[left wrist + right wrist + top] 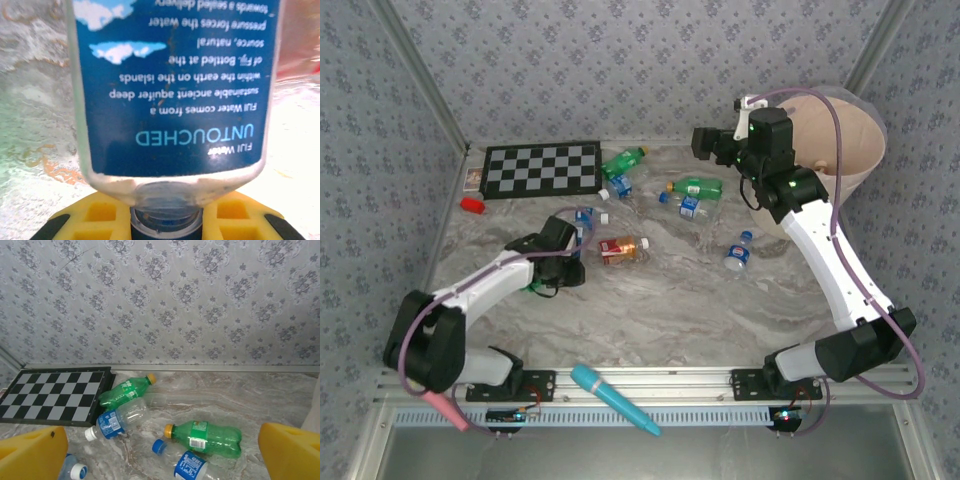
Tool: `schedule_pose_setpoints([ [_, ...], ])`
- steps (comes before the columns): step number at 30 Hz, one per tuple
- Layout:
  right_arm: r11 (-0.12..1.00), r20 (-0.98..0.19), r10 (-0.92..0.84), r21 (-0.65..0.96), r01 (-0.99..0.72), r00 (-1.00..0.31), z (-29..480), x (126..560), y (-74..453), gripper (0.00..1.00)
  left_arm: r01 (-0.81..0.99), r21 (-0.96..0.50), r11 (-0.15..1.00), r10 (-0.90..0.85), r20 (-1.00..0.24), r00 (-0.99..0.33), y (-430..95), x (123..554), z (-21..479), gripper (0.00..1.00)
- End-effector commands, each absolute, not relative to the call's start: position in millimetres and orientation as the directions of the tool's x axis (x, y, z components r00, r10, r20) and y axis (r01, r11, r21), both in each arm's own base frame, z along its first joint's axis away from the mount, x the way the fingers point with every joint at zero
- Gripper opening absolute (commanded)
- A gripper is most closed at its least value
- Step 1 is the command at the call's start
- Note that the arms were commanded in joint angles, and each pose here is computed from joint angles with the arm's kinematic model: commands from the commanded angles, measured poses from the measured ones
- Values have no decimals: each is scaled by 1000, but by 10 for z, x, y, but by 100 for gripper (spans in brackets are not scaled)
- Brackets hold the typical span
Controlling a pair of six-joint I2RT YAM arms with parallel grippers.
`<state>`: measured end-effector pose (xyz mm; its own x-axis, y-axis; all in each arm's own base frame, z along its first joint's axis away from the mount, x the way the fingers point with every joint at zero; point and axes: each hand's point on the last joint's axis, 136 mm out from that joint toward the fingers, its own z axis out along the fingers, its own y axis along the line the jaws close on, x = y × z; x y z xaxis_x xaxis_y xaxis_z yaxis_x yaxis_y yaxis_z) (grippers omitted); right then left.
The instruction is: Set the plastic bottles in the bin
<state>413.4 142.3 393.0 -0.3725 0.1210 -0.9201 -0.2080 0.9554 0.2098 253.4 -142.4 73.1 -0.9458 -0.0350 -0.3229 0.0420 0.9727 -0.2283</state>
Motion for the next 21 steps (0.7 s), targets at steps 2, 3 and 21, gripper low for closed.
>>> schedule_pose_setpoints([
  [2, 908, -903, 167, 297, -294, -396, 4012, 4054, 1601, 99, 114, -236, 965, -3, -447, -895, -1437, 2550, 1204, 21],
  [3, 893, -897, 176, 319, -317, -406, 4013, 4050, 1647, 100, 132, -244, 961, 1, -475, -880, -1456, 2561, 1308, 21],
  [21, 551, -737, 126, 609, -571, -664, 3794, 3836, 2963, 78, 399, -271, 876, 89, -722, -686, -2028, 2736, 2639, 22],
])
